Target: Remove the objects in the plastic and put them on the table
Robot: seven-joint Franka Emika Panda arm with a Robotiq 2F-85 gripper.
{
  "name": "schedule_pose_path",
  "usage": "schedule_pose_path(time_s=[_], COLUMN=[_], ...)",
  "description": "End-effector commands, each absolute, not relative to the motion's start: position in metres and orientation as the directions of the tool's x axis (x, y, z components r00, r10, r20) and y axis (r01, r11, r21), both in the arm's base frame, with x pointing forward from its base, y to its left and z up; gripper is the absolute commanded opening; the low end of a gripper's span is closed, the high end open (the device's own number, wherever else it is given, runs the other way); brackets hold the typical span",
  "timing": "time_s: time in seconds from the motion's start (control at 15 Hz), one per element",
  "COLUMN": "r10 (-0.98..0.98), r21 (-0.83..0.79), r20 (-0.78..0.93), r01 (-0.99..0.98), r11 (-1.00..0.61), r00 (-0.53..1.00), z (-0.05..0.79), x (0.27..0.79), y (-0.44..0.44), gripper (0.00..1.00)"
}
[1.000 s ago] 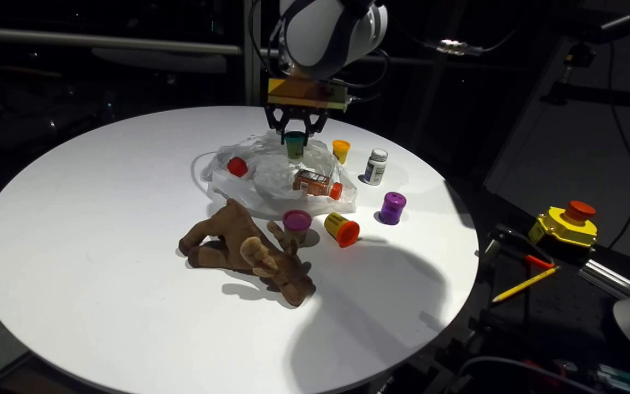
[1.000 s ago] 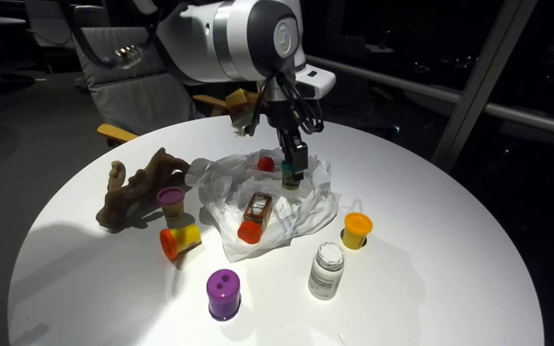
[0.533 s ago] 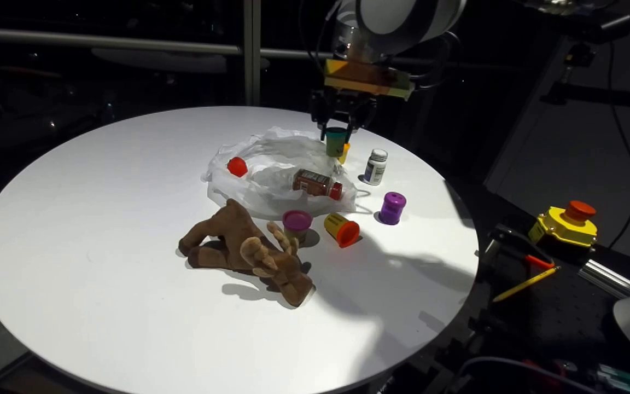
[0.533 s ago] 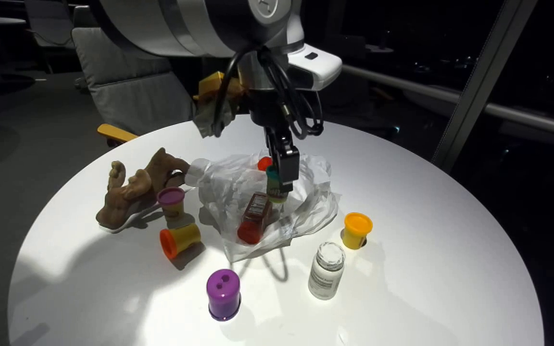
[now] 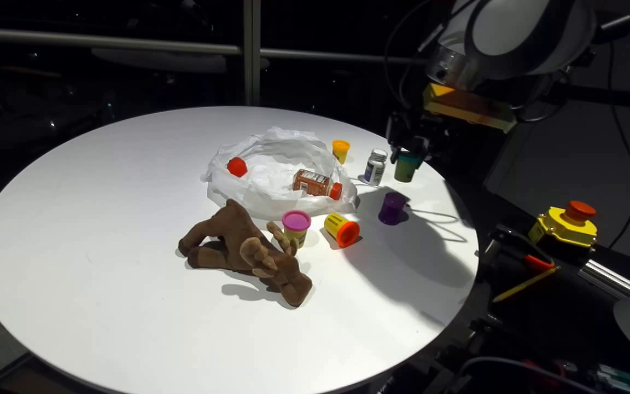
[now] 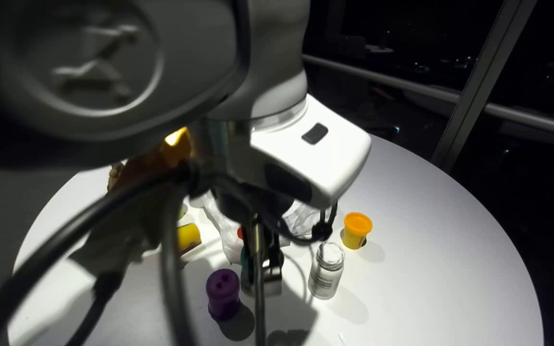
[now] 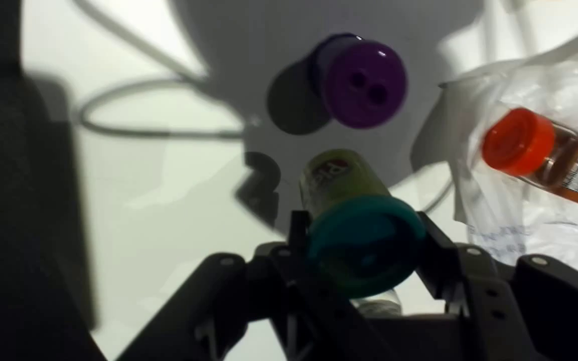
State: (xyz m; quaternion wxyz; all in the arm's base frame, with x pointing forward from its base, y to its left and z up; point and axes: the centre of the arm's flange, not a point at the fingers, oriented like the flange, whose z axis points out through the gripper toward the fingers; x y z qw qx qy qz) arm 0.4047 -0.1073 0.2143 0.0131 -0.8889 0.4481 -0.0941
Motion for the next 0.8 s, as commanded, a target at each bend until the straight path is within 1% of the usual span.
schedule_pose_path(time_s=[0.0, 0.13, 0.33, 0.73], r10=[-0.784, -0.787, -0.797, -0.777], r21=[-0.151, -0.153, -0.122, -0.008], r20=[0.136, 0.152, 0.236, 0.318], r01=[-0.769, -0.772, -0.797, -0.818], r11=[-0.621, -0.617, -0.592, -0.575], r00=[0.606, 0.598, 0.556, 0.544], z=[0.214, 0.213, 0.202, 0.134], x=[0.329, 0.34, 0.366, 0.41], y=[-0.132, -0.143, -0.15, -0.14], gripper=[0.27, 0.27, 0.27, 0.27])
